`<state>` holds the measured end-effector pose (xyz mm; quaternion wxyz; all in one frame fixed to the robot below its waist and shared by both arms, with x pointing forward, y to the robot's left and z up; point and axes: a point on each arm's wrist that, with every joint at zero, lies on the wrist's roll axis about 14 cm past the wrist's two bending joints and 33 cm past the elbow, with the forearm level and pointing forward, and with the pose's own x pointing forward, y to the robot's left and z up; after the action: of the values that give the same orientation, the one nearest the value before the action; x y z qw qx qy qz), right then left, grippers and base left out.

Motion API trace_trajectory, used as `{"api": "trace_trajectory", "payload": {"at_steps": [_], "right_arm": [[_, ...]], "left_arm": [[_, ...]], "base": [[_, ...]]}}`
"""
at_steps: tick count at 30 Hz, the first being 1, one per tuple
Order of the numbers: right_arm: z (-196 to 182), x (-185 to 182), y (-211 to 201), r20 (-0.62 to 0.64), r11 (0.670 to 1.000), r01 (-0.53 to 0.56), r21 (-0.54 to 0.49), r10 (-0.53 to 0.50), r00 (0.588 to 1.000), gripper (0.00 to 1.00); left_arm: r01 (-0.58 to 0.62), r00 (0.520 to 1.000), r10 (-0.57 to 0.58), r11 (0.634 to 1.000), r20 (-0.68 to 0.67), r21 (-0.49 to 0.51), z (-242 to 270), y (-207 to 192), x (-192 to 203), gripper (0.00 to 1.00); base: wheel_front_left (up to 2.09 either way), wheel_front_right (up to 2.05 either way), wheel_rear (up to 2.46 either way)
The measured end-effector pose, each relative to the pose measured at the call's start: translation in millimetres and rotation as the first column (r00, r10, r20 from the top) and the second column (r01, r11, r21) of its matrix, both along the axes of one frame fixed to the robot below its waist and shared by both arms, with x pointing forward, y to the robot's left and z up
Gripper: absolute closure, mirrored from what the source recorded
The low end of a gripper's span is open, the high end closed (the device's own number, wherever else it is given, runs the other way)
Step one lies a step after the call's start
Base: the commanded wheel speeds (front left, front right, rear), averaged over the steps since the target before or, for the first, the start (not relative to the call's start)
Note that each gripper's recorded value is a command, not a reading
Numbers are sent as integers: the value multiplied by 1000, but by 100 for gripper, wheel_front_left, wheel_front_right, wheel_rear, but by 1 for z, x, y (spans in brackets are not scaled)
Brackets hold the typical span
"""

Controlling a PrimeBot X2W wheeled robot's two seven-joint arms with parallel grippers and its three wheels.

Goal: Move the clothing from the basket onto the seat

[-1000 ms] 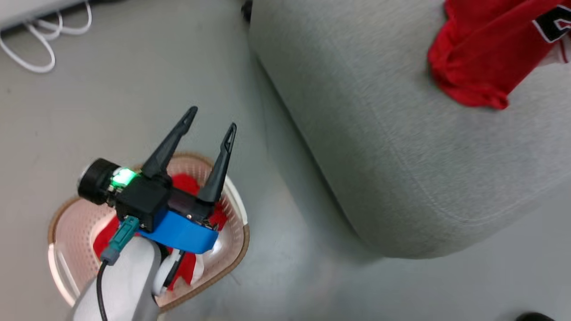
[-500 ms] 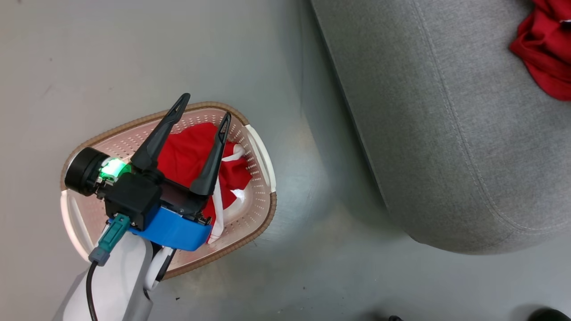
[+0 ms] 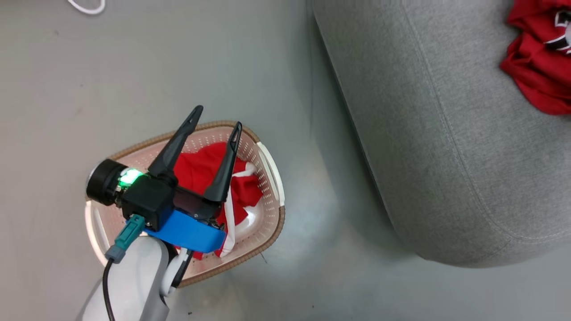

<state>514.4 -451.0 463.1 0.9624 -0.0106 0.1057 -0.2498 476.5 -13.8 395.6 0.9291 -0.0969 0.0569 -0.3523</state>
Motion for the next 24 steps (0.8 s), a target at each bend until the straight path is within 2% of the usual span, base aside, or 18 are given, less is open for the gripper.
{"api": "trace_trajectory", "payload": {"at_steps": [11,18,24], "right_arm": [[20,-41,16,-28,997,-73,-37,72,997,0],[34,-67,47,29,987,-160,-30,160,987,0],[47,-82,85,106,965,-259,-32,261,960,0]], "left_arm": [[-58,998,58,998,-7,-20,38,7,-31,0],[-141,990,141,990,-8,-5,56,31,-62,0],[-244,970,244,970,5,4,69,64,-84,0]], "base": [[0,0,0],[0,0,0],[0,0,0]]}}
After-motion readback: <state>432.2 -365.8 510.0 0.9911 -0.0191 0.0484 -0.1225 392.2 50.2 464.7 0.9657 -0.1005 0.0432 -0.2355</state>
